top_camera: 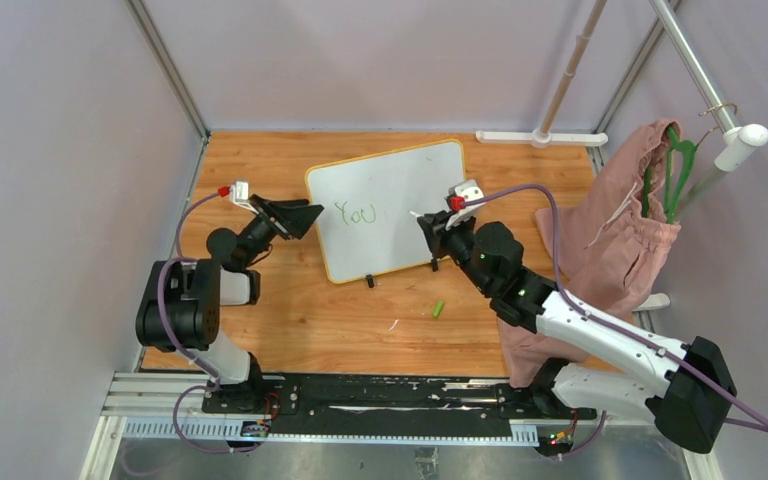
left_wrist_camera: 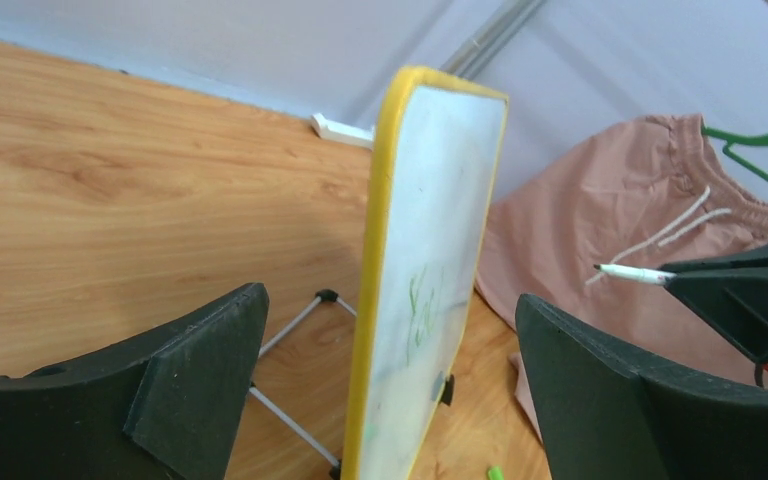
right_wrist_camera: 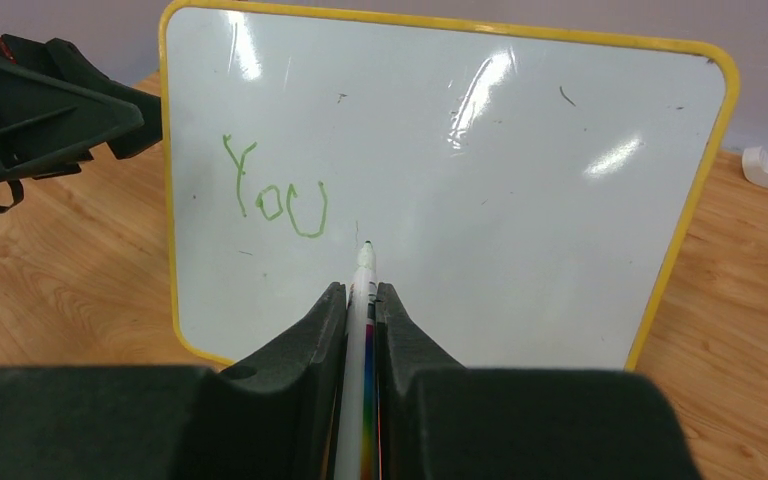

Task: Write a sentence on the whiteboard

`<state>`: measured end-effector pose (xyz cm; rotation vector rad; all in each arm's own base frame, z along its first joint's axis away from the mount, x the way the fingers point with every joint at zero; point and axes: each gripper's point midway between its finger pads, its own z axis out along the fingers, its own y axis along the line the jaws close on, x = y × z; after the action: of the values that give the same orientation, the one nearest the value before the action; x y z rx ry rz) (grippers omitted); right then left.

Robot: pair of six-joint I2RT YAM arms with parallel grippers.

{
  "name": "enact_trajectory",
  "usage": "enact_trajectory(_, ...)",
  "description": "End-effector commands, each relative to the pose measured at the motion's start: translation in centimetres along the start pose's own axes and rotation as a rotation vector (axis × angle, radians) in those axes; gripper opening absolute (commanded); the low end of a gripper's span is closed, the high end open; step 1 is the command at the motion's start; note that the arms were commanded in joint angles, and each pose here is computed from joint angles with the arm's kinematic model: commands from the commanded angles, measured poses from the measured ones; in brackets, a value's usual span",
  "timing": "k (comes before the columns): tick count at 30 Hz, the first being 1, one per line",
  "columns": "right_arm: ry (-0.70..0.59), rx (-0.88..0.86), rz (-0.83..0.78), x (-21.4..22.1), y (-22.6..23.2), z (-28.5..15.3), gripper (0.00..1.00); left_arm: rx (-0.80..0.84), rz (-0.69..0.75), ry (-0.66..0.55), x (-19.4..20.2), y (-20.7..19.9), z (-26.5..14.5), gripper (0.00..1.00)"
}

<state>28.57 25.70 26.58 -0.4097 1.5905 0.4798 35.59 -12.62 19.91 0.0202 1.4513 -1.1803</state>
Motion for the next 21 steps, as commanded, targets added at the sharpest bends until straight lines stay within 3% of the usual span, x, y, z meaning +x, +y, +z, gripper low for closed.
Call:
enact_trajectory(1,-0.021,-0.006,-0.017,-0.8,-0.5,-0.8,0.0,-0.037,0.035,-0.117,-3.3,0.1,-1.2,1.0)
enact_trajectory(5,-0.027,-0.014,-0.014,-1.0,-0.4,-1.3,0.0,-0.069,0.046,-0.2,-5.5,-0.2,-2.4,1.0)
enact_trajectory(9,-0.025,-0.02,-0.012,-1.1,-0.5,-1.8,0.0,-0.13,0.03,-0.207,-6.8,-0.1,-2.5,1.0)
enact_trajectory(12,-0.022,-0.017,-0.018,-1.2,-0.7,-2.3,0.0,-0.309,-0.075,-0.158,-7.8,2.6,-3.0,1.0)
enact_trajectory(15,-0.025,-0.01,-0.029,-1.6,-1.0,-3.0,0.0,-0.503,-0.074,-0.05,-8.6,4.4,-3.5,1.0)
enact_trajectory(19,-0.051,0.007,-0.029,-2.4,-1.6,-4.0,0.0,-0.794,-0.178,-0.169,-10.5,6.4,-5.9,1.0)
enact_trajectory(21,-0.057,0.006,-0.023,-2.5,-1.6,-4.2,0.0,-0.905,-0.153,-0.19,-11.5,6.5,-6.7,1.0)
